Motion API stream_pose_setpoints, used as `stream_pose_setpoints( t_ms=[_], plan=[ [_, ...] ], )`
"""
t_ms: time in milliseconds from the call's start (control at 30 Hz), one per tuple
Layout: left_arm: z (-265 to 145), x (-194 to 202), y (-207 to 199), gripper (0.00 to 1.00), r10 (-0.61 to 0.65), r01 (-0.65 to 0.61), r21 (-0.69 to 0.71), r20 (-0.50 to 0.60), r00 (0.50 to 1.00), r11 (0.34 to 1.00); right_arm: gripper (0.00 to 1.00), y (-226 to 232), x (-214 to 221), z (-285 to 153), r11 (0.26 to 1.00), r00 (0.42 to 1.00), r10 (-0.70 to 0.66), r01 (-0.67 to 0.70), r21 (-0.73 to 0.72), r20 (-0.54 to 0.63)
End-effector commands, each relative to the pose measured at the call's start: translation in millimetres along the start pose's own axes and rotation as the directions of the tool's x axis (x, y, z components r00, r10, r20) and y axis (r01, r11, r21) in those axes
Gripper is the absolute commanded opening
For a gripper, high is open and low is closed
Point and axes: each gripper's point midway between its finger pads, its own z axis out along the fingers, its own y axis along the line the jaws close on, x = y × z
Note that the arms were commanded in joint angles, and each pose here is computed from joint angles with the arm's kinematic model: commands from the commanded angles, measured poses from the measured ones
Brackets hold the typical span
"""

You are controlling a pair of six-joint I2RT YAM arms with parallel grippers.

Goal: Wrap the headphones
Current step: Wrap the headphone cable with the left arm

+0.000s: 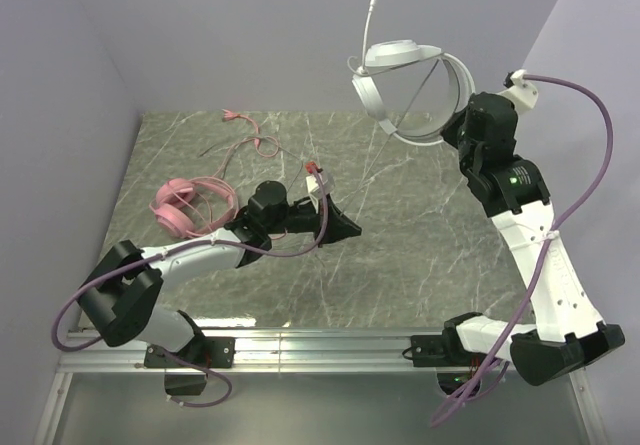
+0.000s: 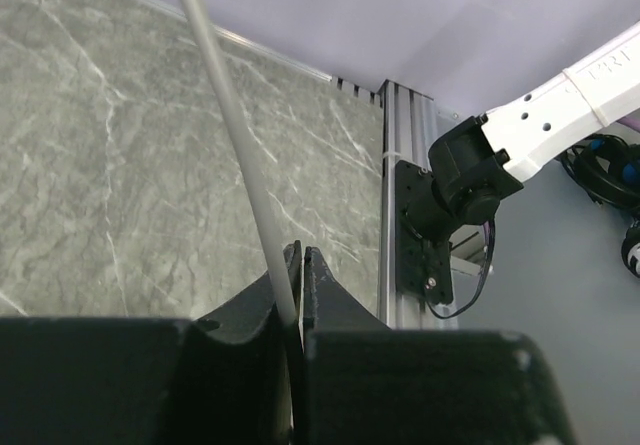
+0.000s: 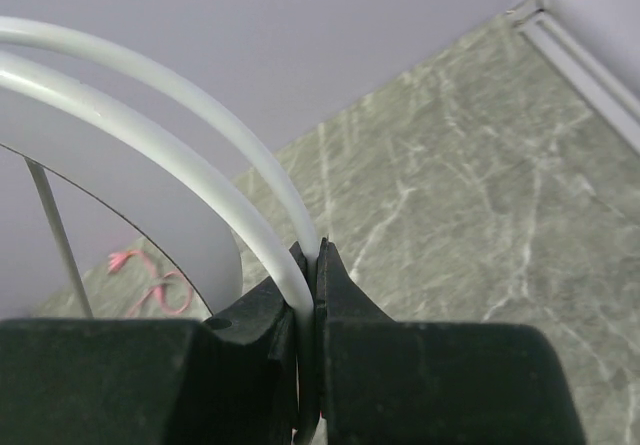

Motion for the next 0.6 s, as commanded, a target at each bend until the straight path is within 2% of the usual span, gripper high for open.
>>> stream_pose_setpoints(
  t_ms=[0,200,333,367,467,500,567],
  plan=[
    [0.6,-18.9,-11.4,0.11,0.020,-0.020,-0.010,-0.007,1.000,1.000,0.00,-10.1,-33.9,2.4,0.994,0.983,0.083,-0.094,0.060,0.166],
    [-4.2,-32.4,-33.7,0.18,0.019,-0.019,0.015,-0.034,0.999,1.000,0.00,-32.4,-4.1,21.8,0.986,0.990,0.018,-0.041,0.163,0.142],
    [-7.7,-52.3,-31.4,0.19,0.054,-0.058,-0.104,-0.047,0.997,0.993,0.00,-45.9,16.5,32.6,0.977,0.993,-0.016,-0.010,0.212,0.117],
    [-9.9,-47.3,-22.8,0.19,0.041,-0.054,-0.180,-0.078,0.996,0.982,0.00,-49.8,20.2,34.2,0.974,0.993,-0.025,-0.001,0.227,0.112],
    [-9.3,-59.9,-15.1,0.18,0.086,-0.109,-0.265,-0.098,0.991,0.958,0.00,-60.2,39.7,41.1,0.962,0.995,-0.063,0.042,0.270,0.071],
    [-15.2,-58.4,-2.0,0.17,0.086,-0.130,-0.352,-0.136,0.987,0.927,0.00,-65.5,49.7,44.2,0.956,0.996,-0.079,0.061,0.286,0.051],
    [-17.7,-58.6,6.4,0.17,0.100,-0.159,-0.417,-0.161,0.982,0.895,0.00,-70.0,59.7,46.0,0.951,0.995,-0.094,0.080,0.299,0.032]
  ],
)
